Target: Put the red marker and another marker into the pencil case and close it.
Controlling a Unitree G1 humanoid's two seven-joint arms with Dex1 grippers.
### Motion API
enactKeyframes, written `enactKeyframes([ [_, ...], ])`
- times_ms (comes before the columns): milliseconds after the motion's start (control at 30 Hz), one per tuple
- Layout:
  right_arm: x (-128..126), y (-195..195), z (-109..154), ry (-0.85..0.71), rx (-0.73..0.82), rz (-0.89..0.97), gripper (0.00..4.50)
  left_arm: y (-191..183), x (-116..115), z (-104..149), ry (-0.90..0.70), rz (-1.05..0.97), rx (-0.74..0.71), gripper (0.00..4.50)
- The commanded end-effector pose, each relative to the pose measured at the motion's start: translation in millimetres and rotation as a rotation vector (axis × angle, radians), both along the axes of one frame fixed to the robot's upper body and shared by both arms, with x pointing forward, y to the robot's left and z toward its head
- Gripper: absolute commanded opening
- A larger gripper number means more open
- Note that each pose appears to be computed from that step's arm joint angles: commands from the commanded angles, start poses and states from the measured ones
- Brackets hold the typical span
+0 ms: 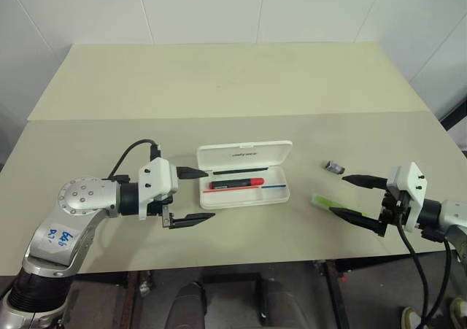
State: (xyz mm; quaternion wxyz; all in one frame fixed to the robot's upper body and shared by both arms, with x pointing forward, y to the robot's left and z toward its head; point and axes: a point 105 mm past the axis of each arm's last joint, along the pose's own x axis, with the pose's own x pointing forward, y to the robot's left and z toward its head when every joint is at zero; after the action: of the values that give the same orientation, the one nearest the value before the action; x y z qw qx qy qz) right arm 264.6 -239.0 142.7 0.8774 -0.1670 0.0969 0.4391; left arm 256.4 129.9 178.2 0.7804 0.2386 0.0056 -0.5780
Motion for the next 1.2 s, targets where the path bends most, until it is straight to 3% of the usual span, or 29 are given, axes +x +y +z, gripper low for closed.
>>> enactKeyframes([
  [33, 3.0, -3.0, 0.5, -0.001, -0.03, 0.031, 4.5, -1.2, -2.8, 9.5, -0.041, -0.021, -0.03, 4.49],
  [267, 15.3, -13.1, -31.2, 0.105, -0.027, 0.018, 4.5, -2.9, -2.3, 13.1, -0.056, -0.033, -0.021, 4.49],
  [500, 19.5, -18.8, -43.9, 0.137, -0.035, 0.02, 4.5, -1.6, -4.4, 14.9, -0.061, -0.029, -0.008, 4.49],
  [600, 16.7, -20.4, -48.1, 0.161, -0.032, 0.021, 3.88, -0.6, -4.9, 16.4, -0.063, -0.023, -0.006, 4.5],
  [867, 2.3, -21.4, -57.3, 0.195, -0.059, 0.051, 1.1, 5.5, -2.8, 20.0, -0.074, -0.005, 0.01, 4.5],
  [1000, 4.0, -14.2, -54.6, 0.166, -0.08, 0.065, 1.1, 7.8, -2.1, 19.5, -0.074, -0.009, 0.019, 4.5],
  [1200, 18.4, 3.3, -25.4, 0.051, -0.082, 0.108, 1.1, 17.1, -2.5, 17.8, -0.073, -0.018, 0.049, 4.5],
])
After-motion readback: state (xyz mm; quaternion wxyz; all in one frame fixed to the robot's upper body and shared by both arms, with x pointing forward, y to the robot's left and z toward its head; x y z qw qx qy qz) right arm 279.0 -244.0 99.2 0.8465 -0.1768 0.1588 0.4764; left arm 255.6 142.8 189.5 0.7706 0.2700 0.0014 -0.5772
